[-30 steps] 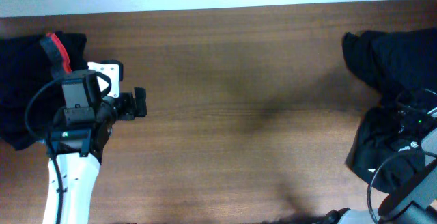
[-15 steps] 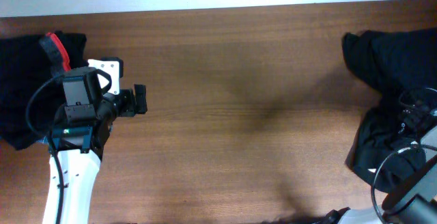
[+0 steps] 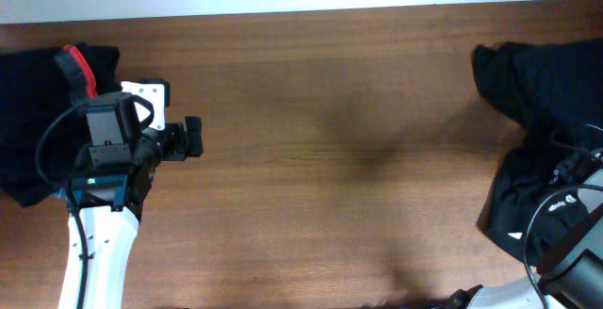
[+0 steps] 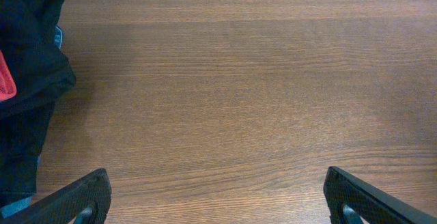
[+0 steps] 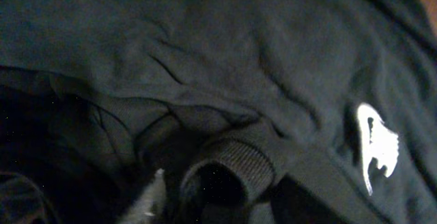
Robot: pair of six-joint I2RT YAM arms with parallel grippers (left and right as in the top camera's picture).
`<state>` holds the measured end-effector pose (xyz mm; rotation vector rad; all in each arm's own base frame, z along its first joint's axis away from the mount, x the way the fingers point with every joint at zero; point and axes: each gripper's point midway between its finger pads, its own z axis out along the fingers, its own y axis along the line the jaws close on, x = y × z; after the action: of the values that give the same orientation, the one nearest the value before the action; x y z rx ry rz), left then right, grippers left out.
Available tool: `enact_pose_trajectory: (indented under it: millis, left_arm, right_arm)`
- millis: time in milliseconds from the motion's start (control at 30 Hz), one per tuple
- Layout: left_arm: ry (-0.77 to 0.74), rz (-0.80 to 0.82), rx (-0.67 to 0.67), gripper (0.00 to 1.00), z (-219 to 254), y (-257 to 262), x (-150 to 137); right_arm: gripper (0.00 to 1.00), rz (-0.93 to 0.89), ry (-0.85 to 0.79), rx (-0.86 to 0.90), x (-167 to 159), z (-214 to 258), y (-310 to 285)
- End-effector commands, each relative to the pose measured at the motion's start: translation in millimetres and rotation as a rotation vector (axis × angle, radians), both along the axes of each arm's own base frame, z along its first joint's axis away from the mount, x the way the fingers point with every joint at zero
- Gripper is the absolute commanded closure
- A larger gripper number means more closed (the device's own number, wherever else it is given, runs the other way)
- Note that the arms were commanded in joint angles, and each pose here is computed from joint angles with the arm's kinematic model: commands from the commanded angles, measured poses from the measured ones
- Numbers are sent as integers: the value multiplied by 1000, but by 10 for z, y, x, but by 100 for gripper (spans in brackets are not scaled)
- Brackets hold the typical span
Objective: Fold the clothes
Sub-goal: 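Reach the right gripper into the black shirt pile and grasp a shirt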
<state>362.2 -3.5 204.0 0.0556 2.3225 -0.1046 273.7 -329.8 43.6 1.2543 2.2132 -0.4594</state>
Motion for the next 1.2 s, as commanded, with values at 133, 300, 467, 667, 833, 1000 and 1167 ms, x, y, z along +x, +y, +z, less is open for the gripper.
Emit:
enact_pose_trajectory:
  millis: [133,300,467,667,833,1000,1167]
  left_arm:
    - [-24,-5,-13,1,104,-31,50]
    - [-26,-6,-13,1,108,-31,53]
    - [-28,-6,-13,1,112,-31,56]
    - [-29,-6,-13,1,113,-31,58]
    - [-28,-6,-13,1,111,-31,56]
    - [-28,-6,-13,1,112,-31,56]
    - [-28,-6,-13,1,112,-31,56]
  right_arm:
    - [96,-15,-19,-18,30,87,-62]
    - [96,95,-167,-22,386,712,35]
    - [96,271,-300,-110,752,2060,250]
    - [96,506,-343,-234,913,3489,866]
    - [96,588,-394,-287,949,3966,1223]
    - [96,764,-439,-267,1069,4034,1550]
    - [96,1241,-581,-218,1178,4161,2406]
